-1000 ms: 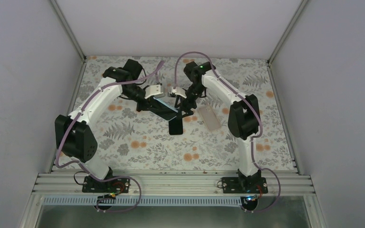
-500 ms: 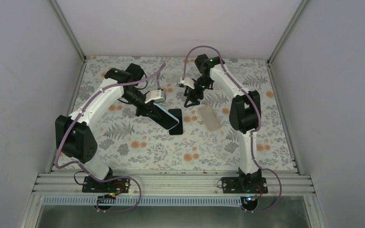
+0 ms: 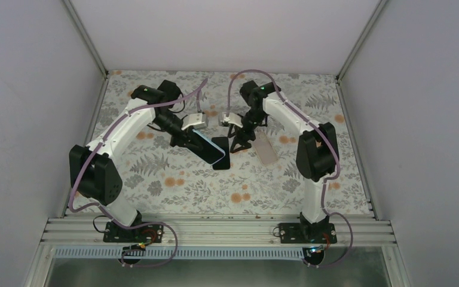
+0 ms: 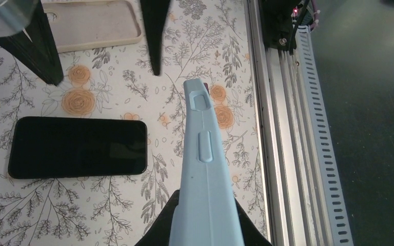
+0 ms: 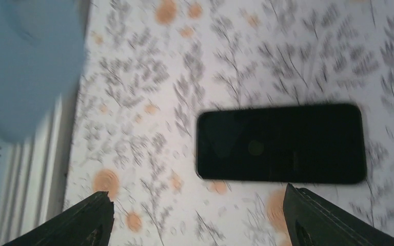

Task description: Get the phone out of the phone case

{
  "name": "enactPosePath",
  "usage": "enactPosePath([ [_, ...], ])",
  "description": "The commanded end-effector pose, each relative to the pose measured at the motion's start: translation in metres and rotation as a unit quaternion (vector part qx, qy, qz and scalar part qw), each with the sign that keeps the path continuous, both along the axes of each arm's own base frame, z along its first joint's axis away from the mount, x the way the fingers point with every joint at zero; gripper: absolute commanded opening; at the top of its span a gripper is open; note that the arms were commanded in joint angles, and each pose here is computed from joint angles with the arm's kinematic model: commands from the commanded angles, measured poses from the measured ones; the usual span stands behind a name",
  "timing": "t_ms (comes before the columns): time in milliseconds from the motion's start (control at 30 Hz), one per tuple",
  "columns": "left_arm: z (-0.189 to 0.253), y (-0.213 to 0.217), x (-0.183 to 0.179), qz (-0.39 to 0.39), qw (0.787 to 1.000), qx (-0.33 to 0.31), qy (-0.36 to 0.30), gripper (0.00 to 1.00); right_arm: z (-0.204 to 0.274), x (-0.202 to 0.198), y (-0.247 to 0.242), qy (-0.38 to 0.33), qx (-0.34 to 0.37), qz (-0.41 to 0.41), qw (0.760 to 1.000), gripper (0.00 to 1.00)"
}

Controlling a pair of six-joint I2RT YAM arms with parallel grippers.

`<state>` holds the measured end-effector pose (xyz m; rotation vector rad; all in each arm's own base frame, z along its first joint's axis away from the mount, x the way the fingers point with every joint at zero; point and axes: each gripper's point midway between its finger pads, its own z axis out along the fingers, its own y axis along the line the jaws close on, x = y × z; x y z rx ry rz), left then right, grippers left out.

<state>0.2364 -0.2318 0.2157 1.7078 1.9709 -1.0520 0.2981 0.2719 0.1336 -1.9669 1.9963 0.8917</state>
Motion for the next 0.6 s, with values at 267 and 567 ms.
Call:
enactPosePath([
  [267, 0.015, -0.006, -0.005, -0.013, 0.999, -0.037, -0.003, 0.02, 0.042, -0.034, 0.035, 0.009, 0.071, 0.030, 0.997, 0.84],
  [567, 0.014, -0.008, -0.003, -0.013, 0.999, -0.037, -0.001, 0.02, 0.039, -0.041, 0.032, 0.012, 0.061, 0.033, 0.997, 0.84],
])
